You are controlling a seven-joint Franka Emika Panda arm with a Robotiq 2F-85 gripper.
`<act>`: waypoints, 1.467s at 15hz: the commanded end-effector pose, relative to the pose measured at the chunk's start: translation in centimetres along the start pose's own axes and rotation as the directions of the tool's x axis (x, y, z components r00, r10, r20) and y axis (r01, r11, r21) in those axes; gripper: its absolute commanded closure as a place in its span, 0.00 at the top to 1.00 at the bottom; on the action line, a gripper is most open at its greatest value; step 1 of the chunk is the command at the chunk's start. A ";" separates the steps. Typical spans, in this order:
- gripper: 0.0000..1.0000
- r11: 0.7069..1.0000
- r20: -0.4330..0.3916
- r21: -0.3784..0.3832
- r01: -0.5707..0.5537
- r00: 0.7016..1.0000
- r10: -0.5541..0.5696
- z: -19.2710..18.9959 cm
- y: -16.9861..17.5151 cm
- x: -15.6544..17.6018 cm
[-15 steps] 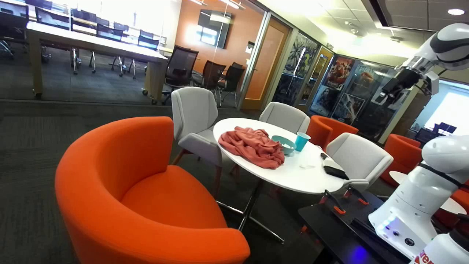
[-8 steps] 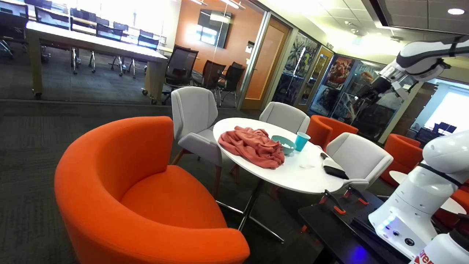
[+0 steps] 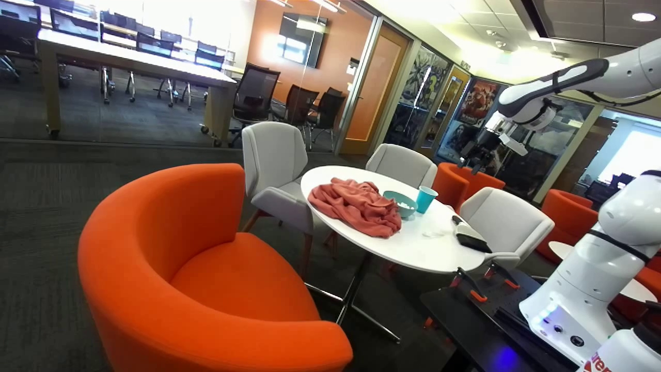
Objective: Take an object from the green bowl and put it in the blue cup
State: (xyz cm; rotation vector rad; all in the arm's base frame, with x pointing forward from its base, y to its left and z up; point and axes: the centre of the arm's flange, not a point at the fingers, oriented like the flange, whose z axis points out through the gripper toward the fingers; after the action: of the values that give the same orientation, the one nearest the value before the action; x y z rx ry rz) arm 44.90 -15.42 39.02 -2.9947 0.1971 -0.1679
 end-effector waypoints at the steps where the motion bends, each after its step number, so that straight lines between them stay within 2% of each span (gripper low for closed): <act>1: 1.00 1.000 -0.002 -0.001 0.001 1.000 -0.001 -0.1 0.0 0.0; 4: 1.00 1.000 -0.020 0.000 -0.008 1.000 0.008 -0.9 0.4 -0.1; 6: 1.00 0.999 -0.011 -0.006 -0.047 0.999 0.047 1.1 1.2 2.4; 8: 1.00 0.993 -0.039 -0.007 -0.119 0.992 0.118 3.5 1.9 5.0; 10: 1.00 0.978 -0.074 -0.009 -0.208 0.976 0.207 6.1 2.4 7.3; 12: 1.00 0.966 -0.069 -0.038 -0.257 0.965 0.254 9.1 2.9 9.3; 16: 1.00 0.971 -0.021 -0.066 -0.230 0.973 0.229 15.1 3.0 12.1; 22: 1.00 0.979 -0.024 -0.045 -0.197 0.980 0.196 19.3 1.1 14.7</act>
State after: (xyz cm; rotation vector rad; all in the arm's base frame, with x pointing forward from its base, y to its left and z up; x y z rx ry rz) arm 59.17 -16.43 22.23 -3.0049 0.4965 -0.1388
